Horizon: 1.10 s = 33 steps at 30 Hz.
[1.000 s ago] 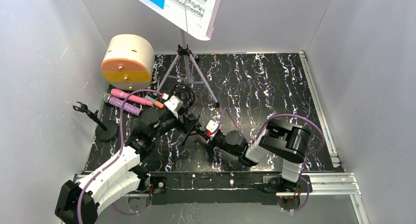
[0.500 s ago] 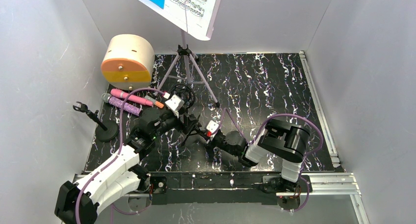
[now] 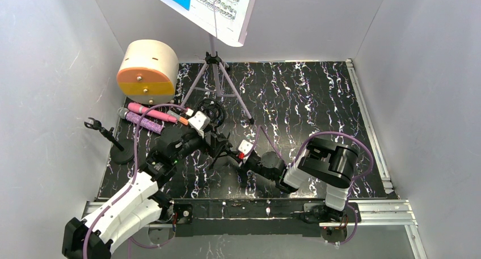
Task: Pack up the instrument practice props
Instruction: Adjust the microphone stand at the center of the board.
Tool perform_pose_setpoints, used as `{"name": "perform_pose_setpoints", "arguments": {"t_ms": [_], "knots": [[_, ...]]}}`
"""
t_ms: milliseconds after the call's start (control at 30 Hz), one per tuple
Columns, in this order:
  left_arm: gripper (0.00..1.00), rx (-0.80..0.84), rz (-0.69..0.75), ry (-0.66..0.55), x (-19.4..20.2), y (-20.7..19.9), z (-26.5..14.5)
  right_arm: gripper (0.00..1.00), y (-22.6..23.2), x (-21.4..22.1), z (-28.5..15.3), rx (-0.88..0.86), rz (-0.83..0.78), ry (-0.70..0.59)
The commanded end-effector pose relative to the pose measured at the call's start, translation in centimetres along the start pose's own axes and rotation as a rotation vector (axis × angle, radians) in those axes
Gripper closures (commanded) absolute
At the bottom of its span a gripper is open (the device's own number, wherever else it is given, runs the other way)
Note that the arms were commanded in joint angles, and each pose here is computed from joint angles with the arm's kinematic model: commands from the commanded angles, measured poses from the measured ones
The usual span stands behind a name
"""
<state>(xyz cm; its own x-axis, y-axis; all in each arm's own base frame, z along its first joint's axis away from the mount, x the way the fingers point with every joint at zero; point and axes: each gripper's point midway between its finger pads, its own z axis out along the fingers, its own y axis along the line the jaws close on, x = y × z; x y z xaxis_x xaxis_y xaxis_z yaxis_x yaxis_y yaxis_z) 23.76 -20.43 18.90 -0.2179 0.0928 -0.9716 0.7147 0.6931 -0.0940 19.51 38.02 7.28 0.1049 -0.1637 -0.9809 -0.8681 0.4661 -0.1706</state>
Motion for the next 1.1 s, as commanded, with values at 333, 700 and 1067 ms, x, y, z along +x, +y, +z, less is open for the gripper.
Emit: {"name": "perform_pose_setpoints", "arguments": {"t_ms": [333,700,1067], "knots": [[0.23,0.002,0.045,-0.040,-1.1,0.0,-0.6,0.99,-0.3,-3.1,0.2,0.020,0.008,-0.125],[0.42,0.025,0.065,0.018,0.1,0.0,0.4,0.99,-0.3,-3.0,0.2,0.020,0.008,-0.126],[1.00,-0.004,0.088,-0.008,-0.9,0.5,0.3,0.81,-0.5,-3.6,-0.2,0.030,0.017,-0.149]]}}
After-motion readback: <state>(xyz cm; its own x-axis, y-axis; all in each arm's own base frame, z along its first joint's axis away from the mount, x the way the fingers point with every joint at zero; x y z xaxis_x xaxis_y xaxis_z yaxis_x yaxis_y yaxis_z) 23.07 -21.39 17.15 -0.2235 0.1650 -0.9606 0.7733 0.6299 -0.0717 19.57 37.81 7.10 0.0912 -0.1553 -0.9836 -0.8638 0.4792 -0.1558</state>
